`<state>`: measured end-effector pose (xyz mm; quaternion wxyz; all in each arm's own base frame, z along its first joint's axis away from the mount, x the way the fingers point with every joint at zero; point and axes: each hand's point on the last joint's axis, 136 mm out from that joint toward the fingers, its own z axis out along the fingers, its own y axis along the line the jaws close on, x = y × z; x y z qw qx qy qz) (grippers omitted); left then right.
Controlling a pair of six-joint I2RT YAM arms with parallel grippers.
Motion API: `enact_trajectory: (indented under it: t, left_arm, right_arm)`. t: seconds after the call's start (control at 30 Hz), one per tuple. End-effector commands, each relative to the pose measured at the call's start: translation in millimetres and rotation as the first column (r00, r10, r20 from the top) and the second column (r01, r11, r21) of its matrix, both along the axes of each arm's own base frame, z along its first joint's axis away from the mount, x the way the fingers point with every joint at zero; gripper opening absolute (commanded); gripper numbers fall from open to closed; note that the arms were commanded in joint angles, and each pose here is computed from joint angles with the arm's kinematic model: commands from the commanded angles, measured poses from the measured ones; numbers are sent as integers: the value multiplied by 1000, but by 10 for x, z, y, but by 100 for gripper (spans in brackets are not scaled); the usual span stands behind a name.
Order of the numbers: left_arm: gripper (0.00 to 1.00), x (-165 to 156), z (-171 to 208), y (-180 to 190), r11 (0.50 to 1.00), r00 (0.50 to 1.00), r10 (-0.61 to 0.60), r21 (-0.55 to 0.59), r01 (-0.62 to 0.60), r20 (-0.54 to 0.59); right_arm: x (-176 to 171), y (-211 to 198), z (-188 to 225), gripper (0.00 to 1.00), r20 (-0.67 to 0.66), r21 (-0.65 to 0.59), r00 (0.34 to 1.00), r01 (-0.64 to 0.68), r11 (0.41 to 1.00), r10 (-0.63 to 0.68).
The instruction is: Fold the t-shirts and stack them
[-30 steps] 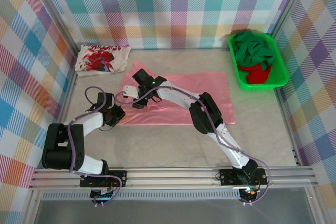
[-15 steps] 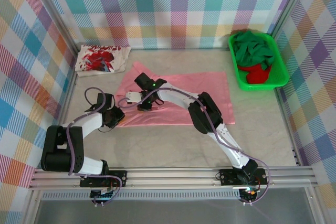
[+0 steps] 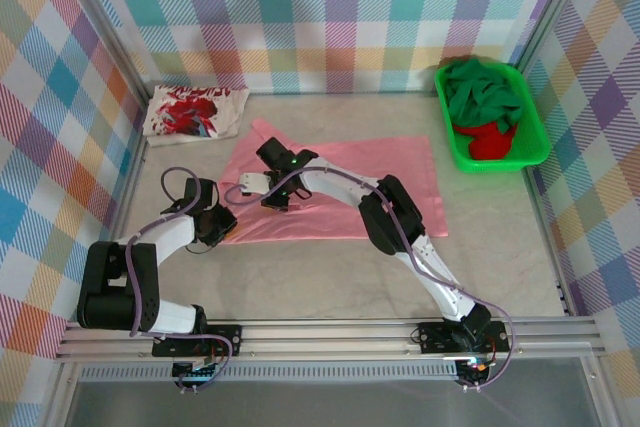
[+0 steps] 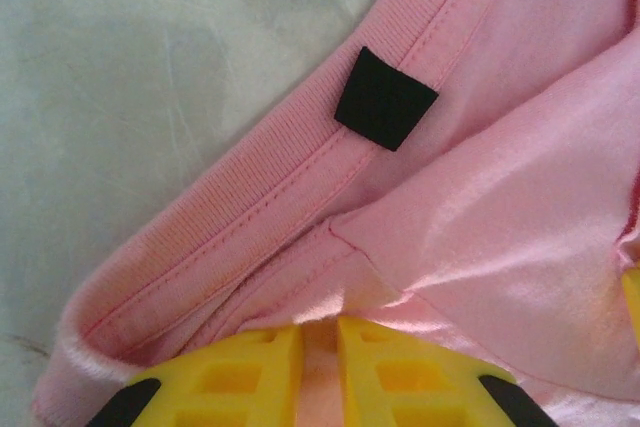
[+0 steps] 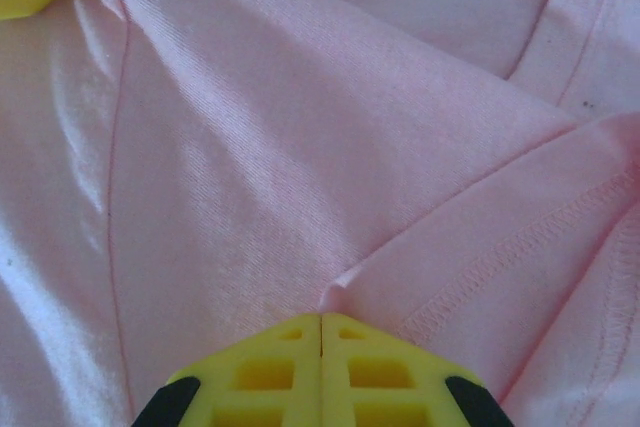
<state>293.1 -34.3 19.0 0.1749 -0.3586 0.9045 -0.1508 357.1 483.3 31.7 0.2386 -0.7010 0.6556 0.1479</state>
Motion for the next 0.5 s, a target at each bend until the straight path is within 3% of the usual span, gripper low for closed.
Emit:
enact_trajectory:
  t: [0.0, 0.47]
  left_arm:
    - [19, -253, -125, 116, 999, 995, 11, 50, -7, -97]
    - [19, -295, -163, 152, 997, 994, 19, 70, -11, -109]
  right_arm:
    - [164, 46, 367, 0, 27, 81, 999, 25, 996, -27]
    - [497, -39, 503, 0, 38, 129, 996, 75, 989, -81]
